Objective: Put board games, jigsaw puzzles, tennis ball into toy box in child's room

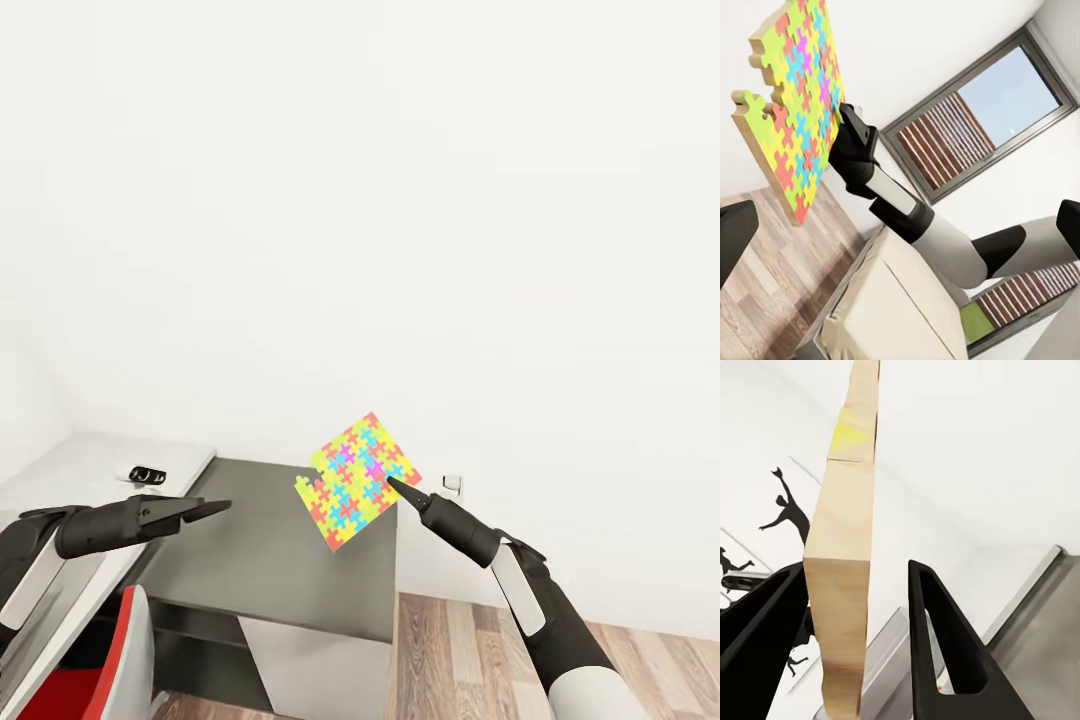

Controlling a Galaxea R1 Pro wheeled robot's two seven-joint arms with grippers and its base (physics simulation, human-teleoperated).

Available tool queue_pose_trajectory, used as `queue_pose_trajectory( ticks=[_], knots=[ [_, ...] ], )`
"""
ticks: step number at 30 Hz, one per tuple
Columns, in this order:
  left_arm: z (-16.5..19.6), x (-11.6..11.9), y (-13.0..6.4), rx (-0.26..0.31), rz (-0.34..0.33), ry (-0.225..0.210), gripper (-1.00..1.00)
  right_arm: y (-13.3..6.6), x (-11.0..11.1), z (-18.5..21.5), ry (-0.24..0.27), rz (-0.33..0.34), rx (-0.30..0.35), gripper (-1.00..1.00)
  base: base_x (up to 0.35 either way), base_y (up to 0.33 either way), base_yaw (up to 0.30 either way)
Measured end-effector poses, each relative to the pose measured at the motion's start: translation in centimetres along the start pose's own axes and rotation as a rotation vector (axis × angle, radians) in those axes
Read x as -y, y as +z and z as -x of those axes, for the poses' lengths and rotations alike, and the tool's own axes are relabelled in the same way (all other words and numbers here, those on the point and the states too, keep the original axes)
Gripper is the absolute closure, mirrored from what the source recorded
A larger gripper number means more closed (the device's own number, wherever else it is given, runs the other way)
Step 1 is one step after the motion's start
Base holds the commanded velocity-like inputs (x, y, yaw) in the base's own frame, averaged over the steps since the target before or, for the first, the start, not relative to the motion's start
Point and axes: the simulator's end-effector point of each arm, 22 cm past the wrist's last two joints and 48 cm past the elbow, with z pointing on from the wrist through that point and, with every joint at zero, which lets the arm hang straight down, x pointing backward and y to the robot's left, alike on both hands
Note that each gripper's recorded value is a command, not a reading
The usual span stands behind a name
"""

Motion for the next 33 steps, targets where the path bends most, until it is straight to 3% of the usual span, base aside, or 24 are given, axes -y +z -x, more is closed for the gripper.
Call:
queue_pose_trajectory(
  ticks=[26,33],
  knots=[
    [0.3,1.8,0.2,-0.004,-0.015,0.035,-1.0,0.4,-1.8,0.9,-0.038,0.018,0.003,1.0,0.0,0.0,0.07],
    [0.3,2.0,0.2,-0.004,-0.015,0.04,-1.0,0.5,-2.2,1.1,-0.051,0.02,0.003,1.0,0.0,-0.109,0.189]
  ],
)
